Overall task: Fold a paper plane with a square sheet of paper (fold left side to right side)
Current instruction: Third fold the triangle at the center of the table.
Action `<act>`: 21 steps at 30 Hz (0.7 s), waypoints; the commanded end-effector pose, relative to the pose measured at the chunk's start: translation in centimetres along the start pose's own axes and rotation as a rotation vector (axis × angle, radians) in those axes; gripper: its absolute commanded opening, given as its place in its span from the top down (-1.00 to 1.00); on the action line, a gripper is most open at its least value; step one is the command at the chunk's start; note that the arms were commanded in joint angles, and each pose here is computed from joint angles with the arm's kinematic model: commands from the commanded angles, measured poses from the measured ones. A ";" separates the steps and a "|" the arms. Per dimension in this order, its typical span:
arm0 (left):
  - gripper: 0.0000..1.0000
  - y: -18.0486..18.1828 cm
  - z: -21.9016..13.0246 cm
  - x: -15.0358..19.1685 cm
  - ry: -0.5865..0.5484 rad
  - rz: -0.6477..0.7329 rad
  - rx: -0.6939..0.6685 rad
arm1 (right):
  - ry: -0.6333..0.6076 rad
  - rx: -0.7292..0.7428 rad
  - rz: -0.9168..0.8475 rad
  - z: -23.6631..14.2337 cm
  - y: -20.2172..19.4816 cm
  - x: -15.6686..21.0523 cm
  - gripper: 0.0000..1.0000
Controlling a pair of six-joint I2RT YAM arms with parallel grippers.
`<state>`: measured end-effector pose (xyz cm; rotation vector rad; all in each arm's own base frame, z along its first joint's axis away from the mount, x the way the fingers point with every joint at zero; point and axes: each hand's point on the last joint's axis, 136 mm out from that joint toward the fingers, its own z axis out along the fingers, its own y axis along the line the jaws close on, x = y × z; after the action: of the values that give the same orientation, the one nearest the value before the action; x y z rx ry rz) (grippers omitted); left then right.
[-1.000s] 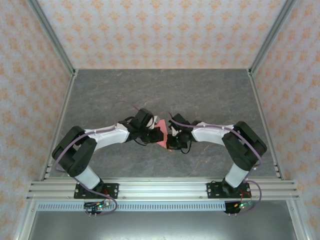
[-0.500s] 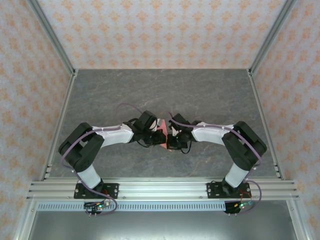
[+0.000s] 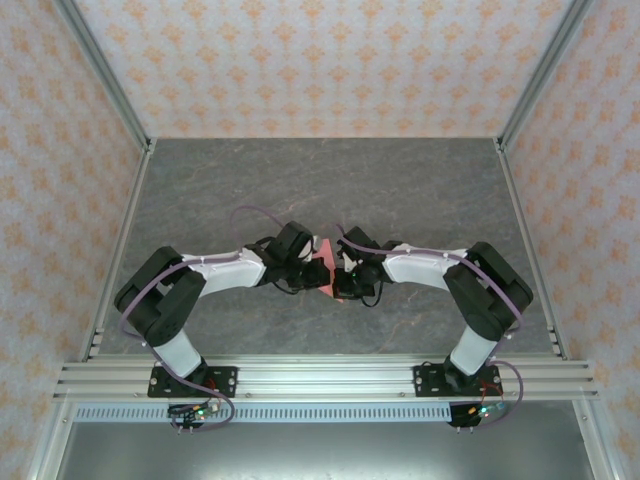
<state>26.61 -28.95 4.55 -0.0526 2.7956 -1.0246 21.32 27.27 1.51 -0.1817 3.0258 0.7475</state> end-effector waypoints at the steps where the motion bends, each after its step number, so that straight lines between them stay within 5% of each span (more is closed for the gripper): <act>1: 0.83 1.2 -0.6 -0.8 -0.053 -0.049 -0.034 | 0.125 0.203 0.063 1.6 -5.4 3.6 1.00; 21: 0.80 -0.5 2.5 -0.1 0.015 -0.010 0.006 | 0.129 0.208 0.056 1.6 -5.5 3.7 1.00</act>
<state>26.87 -29.74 3.32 -0.0900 2.8126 -1.0295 21.30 27.21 1.44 -0.1827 3.0335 0.7410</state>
